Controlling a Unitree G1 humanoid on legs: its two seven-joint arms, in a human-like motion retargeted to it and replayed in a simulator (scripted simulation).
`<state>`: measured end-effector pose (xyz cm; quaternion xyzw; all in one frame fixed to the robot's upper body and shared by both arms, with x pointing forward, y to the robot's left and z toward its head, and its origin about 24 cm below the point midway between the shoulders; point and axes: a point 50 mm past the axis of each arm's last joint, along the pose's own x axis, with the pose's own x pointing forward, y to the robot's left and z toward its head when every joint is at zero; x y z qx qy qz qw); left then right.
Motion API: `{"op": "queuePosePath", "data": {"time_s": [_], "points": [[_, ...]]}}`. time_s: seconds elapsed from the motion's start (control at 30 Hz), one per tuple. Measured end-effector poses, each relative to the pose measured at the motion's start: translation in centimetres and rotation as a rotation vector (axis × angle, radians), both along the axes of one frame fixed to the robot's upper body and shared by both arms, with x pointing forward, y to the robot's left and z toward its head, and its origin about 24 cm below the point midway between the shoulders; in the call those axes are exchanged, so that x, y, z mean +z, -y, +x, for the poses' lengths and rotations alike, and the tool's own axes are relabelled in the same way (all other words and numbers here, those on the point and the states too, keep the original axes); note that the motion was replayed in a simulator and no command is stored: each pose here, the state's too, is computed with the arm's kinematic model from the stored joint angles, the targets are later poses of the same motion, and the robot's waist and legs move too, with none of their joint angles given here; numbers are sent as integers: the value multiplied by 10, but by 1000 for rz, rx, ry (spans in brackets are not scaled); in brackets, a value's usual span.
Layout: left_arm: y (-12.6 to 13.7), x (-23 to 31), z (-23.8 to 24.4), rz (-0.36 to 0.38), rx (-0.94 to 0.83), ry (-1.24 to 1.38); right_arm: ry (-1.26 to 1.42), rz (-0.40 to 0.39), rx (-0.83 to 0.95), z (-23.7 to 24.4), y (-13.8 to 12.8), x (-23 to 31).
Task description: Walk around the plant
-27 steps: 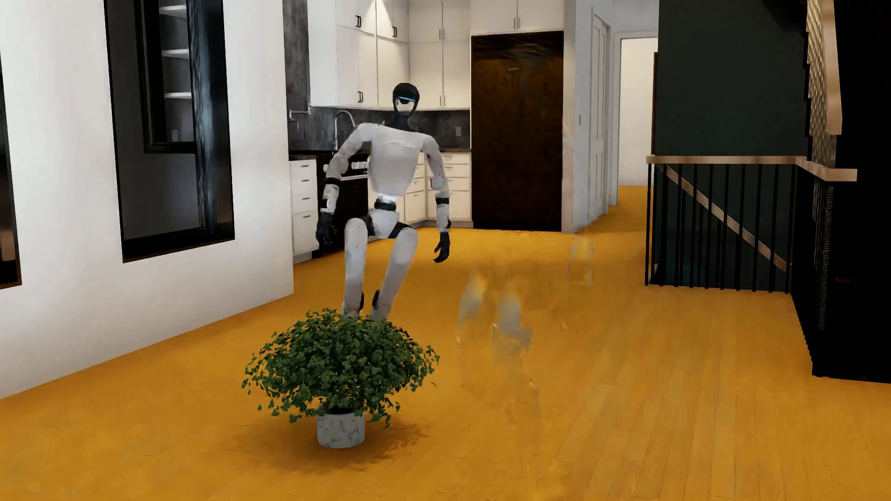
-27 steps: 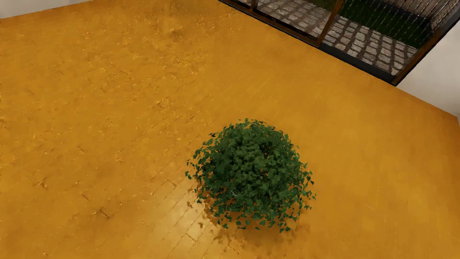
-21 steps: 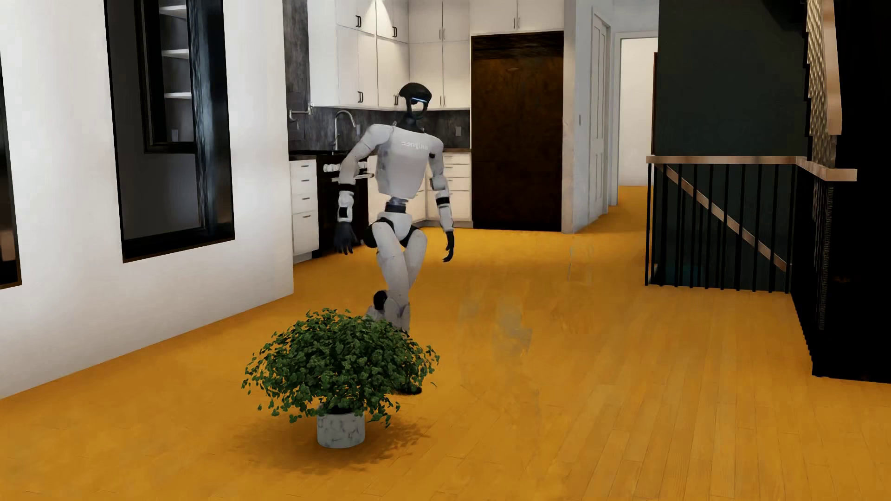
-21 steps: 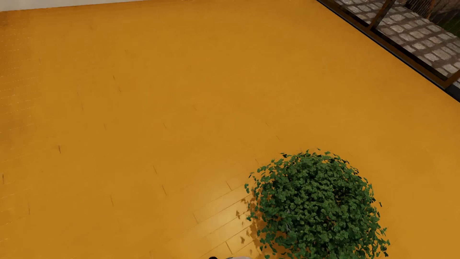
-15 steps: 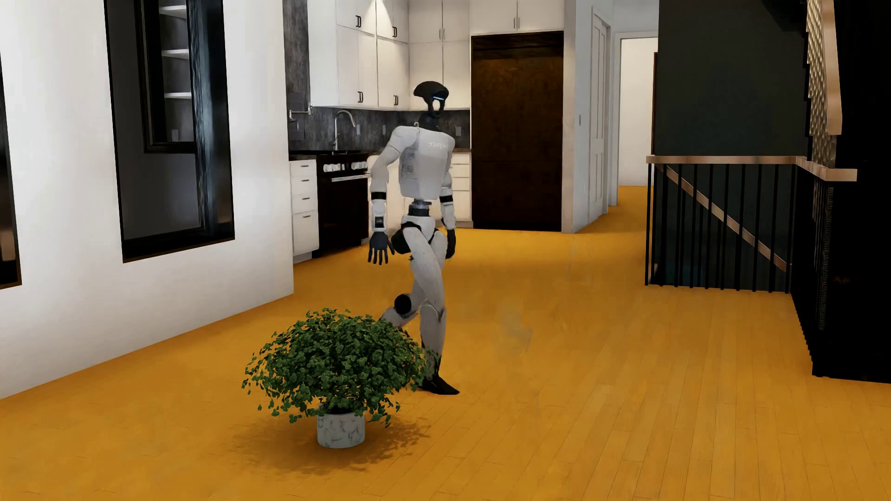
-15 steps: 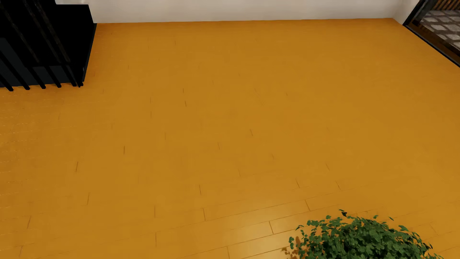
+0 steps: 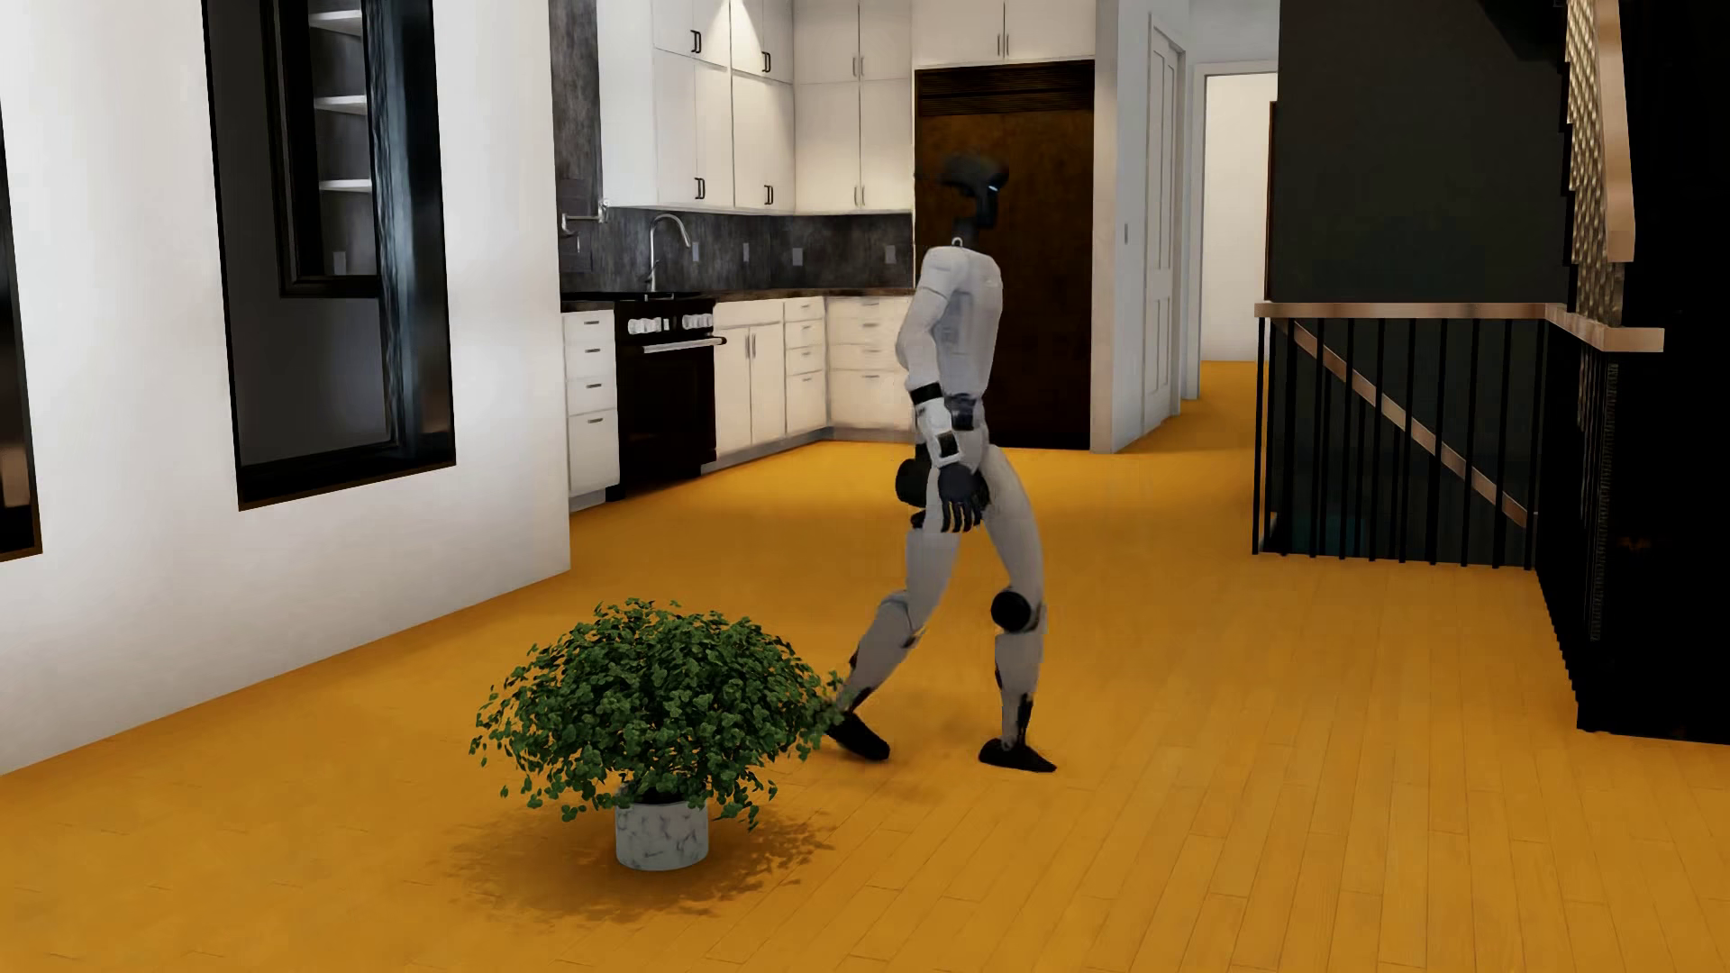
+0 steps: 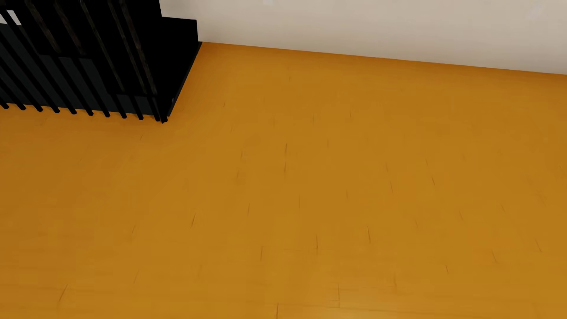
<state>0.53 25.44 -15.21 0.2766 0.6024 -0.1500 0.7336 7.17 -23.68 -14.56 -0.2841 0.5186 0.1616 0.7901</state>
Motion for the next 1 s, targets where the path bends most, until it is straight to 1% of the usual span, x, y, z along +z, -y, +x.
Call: {"op": "queuePosePath", "data": {"time_s": [0.07, 0.13, 0.17, 0.27, 0.37, 0.47, 0.53, 0.6, 0.63, 0.7, 0.77, 0.83, 0.9, 1.0], "points": [[-1, -3, -13, 15, -62, -72, -158, -41, 48, -38, 1, -12], [-3, 0, -21, 12, -75, -82, -239, -63, 80, -66, 8, -12], [-6, 2, -24, 14, -82, -85, -244, -62, 84, -70, 9, -11], [-22, 7, -27, 63, -60, -95, -198, -47, 40, -64, 10, -7], [-37, 13, -7, 96, -16, -22, -130, -30, 5, -50, 11, -3], [-46, 19, 24, 115, 17, 76, -164, -27, 27, -56, 5, -7], [-41, 19, 34, 94, 65, 132, -224, -42, 51, -72, 7, -9], [-23, 13, 32, 44, 79, 132, -292, -80, 93, -87, 16, -9], [-13, 9, 27, 18, 68, 115, -301, -98, 112, -86, 20, -9], [6, 1, 21, -25, -9, 67, -255, -115, 105, -67, 26, -8], [17, -2, 14, -50, -60, 30, -170, -108, 56, -42, 27, -5], [19, -2, 4, -59, -54, 15, -62, -69, -5, -19, 23, 1], [17, -2, -5, -50, -31, -8, 16, -34, -17, -1, 17, 7], [12, -4, -23, -24, -74, -88, 12, -24, -3, 3, 10, 4]]}}
